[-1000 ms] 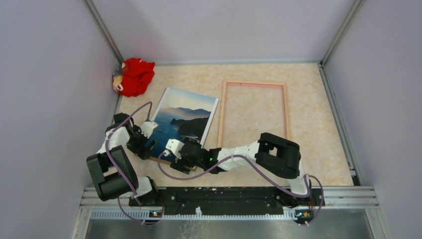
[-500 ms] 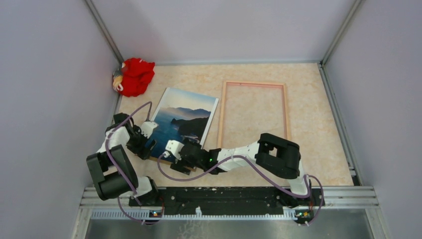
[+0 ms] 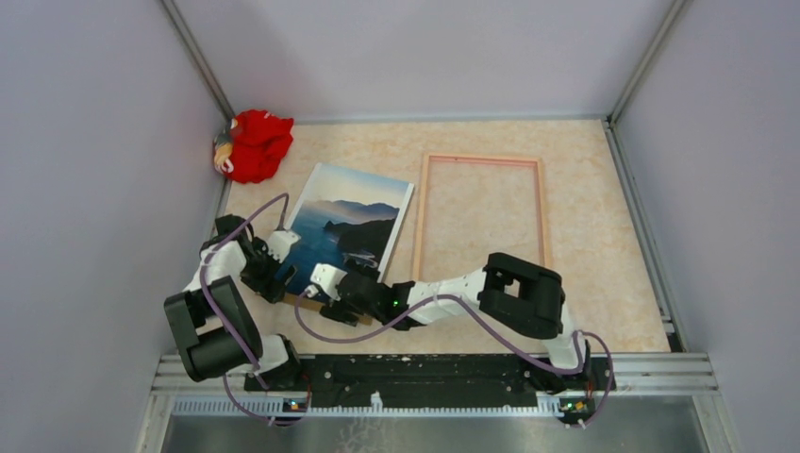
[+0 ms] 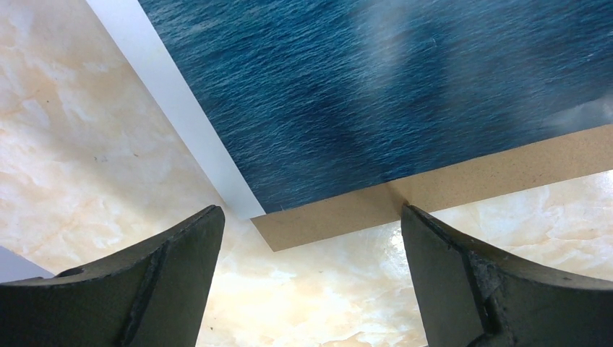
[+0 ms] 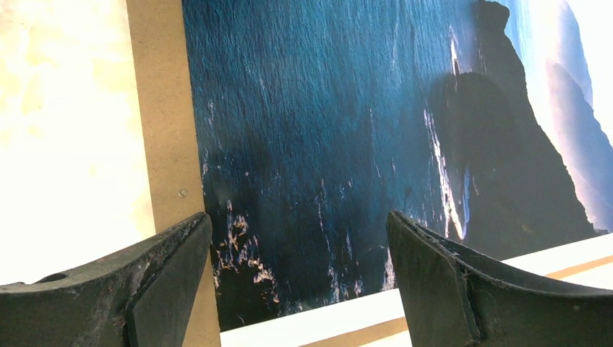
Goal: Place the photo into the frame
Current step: Adjust the photo at the center of the board.
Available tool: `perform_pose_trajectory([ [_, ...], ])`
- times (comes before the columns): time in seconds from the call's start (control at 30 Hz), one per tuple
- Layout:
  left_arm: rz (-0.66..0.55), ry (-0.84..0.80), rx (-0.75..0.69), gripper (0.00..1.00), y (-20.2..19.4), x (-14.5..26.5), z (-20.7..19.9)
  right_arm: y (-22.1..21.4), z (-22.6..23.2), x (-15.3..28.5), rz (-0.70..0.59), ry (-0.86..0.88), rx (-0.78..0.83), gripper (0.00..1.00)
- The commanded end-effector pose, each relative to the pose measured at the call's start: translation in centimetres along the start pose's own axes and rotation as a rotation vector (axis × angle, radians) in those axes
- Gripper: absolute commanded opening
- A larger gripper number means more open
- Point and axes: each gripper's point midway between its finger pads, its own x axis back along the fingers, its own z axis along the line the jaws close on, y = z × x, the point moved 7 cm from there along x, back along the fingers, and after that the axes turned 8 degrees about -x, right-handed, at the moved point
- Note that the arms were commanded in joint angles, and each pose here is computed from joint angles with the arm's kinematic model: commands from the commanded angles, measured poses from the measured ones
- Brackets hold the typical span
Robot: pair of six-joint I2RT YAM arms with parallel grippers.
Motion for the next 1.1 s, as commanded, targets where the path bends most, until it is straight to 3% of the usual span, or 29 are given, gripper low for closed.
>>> perform_pose_trajectory([
  [0.0, 0.029, 0.019, -0.043, 0.98, -0.8, -1.1, 0.2, -0.4, -0.8, -1.0, 0.015, -0.049, 0.012, 0.90],
  [0.4, 0.025, 0.005, -0.045, 0.98, -0.6, -1.1, 0.4, -0.6, -4.1, -1.8, 0.020, -0.093, -0.059, 0.89],
  [0.63, -0.089, -0.018, 0.001, 0.98, 2.9, 2.3, 2.8, 5.4, -5.2, 1.5, -0.079, -0.001, -0.179, 0.96],
  [0.8, -0.243, -0.012, 0.080, 0.98, 7.5, 5.3, 7.1, 8.8, -10.9, 3.0, -0.130, 0.004, -0.392, 0.99],
  [0.9, -0.301, 0.029, 0.151, 0.98, 9.7, 4.8, 10.4, 9.2, -15.9, 2.0, -0.116, -0.029, -0.539, 0.99],
  [1.07, -0.240, 0.071, 0.184, 0.97, 11.3, 0.8, 12.7, 7.9, -25.5, -1.4, -0.081, -0.088, -0.768, 0.99],
])
